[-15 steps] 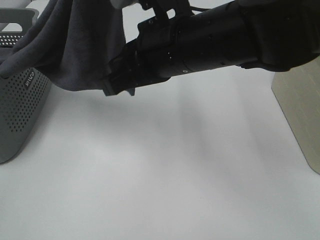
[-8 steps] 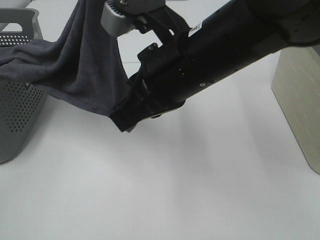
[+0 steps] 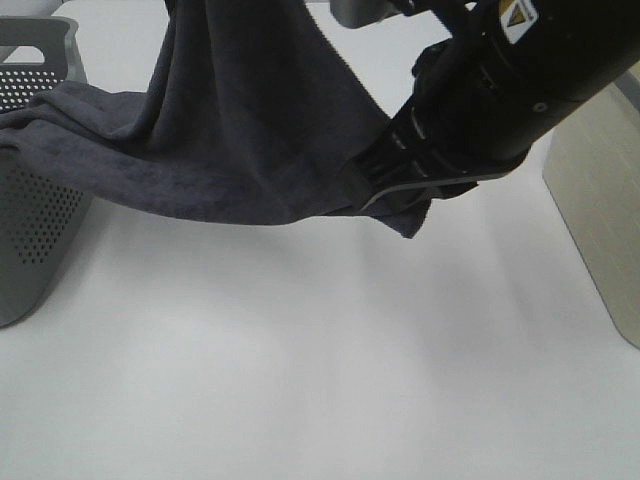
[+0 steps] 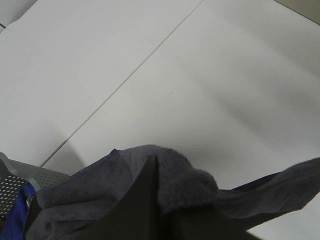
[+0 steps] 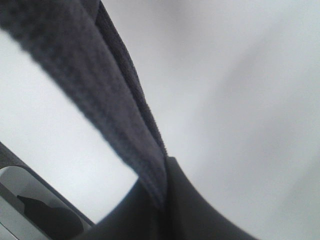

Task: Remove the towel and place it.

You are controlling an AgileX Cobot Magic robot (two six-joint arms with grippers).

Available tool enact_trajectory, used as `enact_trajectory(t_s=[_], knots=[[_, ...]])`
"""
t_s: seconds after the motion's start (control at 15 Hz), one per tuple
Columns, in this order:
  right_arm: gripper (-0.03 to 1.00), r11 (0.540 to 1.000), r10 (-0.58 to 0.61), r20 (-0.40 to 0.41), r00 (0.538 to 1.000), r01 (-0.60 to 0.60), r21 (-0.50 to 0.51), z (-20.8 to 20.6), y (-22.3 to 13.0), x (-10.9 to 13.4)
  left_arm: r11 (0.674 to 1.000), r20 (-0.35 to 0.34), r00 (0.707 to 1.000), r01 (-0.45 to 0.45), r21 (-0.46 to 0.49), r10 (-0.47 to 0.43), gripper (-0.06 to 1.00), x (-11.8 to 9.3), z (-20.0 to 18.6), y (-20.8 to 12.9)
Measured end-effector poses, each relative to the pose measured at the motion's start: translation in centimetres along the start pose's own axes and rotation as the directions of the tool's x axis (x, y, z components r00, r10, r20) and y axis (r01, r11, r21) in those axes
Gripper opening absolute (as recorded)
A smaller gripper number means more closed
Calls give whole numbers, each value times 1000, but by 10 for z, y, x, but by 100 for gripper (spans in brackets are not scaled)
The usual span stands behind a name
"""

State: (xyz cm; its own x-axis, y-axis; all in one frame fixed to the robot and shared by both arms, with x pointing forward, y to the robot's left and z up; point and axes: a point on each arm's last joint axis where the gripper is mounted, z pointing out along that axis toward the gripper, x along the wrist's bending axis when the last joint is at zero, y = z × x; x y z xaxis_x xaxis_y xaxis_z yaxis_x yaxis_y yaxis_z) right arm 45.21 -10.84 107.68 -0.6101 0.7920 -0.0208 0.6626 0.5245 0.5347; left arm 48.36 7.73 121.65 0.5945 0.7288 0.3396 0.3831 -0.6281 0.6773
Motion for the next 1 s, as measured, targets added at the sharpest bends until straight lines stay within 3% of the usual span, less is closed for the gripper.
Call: enact_trajectory(t_s=[0.27, 0.33, 0.4, 0.53, 0.73, 1.0], knots=[[2, 999, -12, 106, 994, 15, -28, -31, 12, -11, 999, -5, 1000, -3, -38, 3, 0, 0, 0, 3], [2, 999, -24, 146, 989, 30, -44, -40, 18, -15, 998, -18, 1000, -12, -66, 11, 0, 2, 0, 6], [2, 993, -51, 236, 970, 74, -92, -61, 33, -23, 990, -41, 999, -22, -136, 17, 0, 4, -1, 12], [2, 985, -70, 304, 950, 114, -131, -78, 44, -29, 981, -68, 997, -38, -192, 25, 0, 6, -2, 18], [2, 950, -100, 429, 898, 214, -228, -113, 66, -39, 918, -198, 979, -123, -376, 50, 0, 15, -9, 36], [2, 852, -77, 577, 813, 354, -385, -154, 91, -48, 812, -316, 948, -163, -560, -28, 0, 25, -22, 53]])
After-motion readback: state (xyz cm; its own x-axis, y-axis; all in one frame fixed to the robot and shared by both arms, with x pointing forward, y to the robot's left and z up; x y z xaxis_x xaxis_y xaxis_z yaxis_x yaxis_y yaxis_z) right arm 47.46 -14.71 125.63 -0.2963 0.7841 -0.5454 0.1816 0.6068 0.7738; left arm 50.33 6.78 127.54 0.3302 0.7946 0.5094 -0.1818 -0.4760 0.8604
